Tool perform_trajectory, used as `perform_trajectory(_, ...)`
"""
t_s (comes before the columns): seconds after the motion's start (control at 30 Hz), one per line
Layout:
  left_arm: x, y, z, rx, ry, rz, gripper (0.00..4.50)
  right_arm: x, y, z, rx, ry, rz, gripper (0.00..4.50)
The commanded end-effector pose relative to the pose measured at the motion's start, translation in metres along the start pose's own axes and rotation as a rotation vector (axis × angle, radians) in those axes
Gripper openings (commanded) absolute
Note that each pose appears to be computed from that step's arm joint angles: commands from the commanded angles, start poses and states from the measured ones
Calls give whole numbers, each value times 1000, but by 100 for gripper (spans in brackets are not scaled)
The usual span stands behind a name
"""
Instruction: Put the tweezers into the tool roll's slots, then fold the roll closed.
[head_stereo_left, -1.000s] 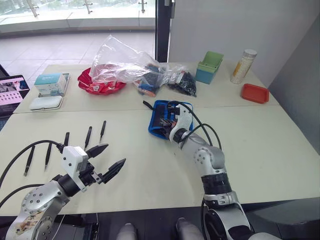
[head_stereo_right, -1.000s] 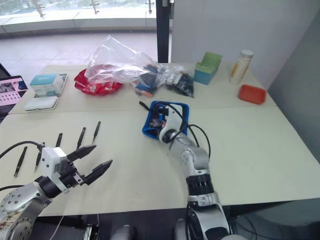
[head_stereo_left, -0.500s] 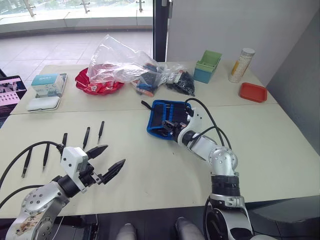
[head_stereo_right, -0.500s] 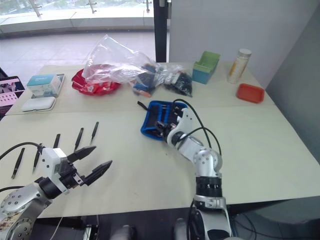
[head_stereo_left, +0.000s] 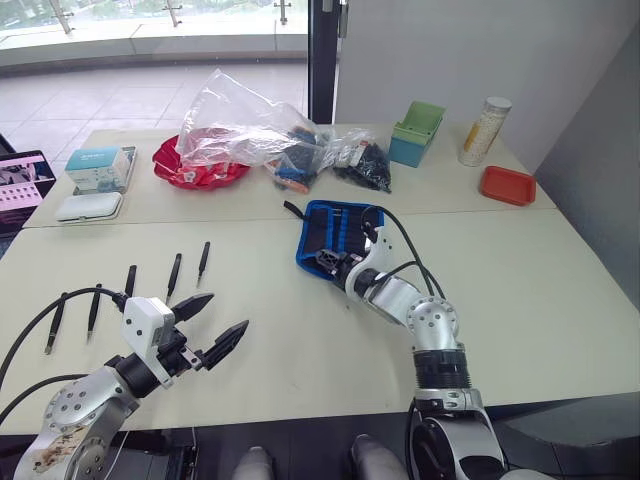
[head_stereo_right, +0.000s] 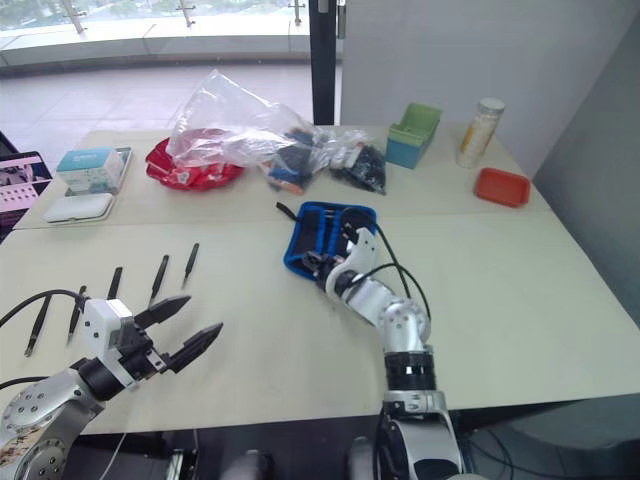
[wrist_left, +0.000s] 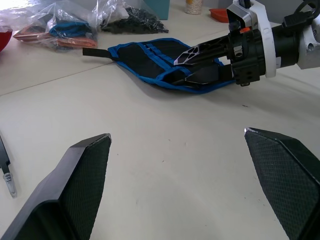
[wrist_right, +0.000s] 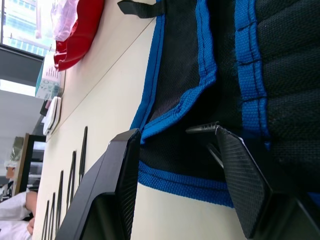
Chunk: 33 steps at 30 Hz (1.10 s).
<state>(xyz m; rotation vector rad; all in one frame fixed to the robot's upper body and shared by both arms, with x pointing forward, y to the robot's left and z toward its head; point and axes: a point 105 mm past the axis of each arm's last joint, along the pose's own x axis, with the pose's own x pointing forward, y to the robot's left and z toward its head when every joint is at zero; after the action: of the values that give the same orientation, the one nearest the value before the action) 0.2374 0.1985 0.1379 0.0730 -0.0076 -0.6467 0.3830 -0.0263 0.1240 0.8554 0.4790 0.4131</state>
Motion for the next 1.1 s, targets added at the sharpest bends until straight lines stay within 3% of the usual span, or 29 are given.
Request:
perform_trajectory(0.03,-3,0,8,23,-26,4,450,17,55,-22,92,34,137,253)
perform_trajectory(0.3,-3,1,8,24,-29,6,450,23,57,-25,65,51,125,253)
perform_trajectory(0.57,-4,1,8,19,-33,8,450,24,51,-25,70,45,98,3)
perform_trajectory(0.8,-4,0,8,12,-35,9,450,21,53,-20,88,28,116,3)
perform_trajectory(0.97,-4,1,7,10,-30,10,450,4,57,-20,-310,55,185,3)
perform_trajectory(1.03,-3,1,6,9,-28,2,450,-7,45,-23,-592,98,181,3)
perform_trajectory(1.1,-1,1,5,9,-24,-6,450,-15,36,-25,-743,130,178,3)
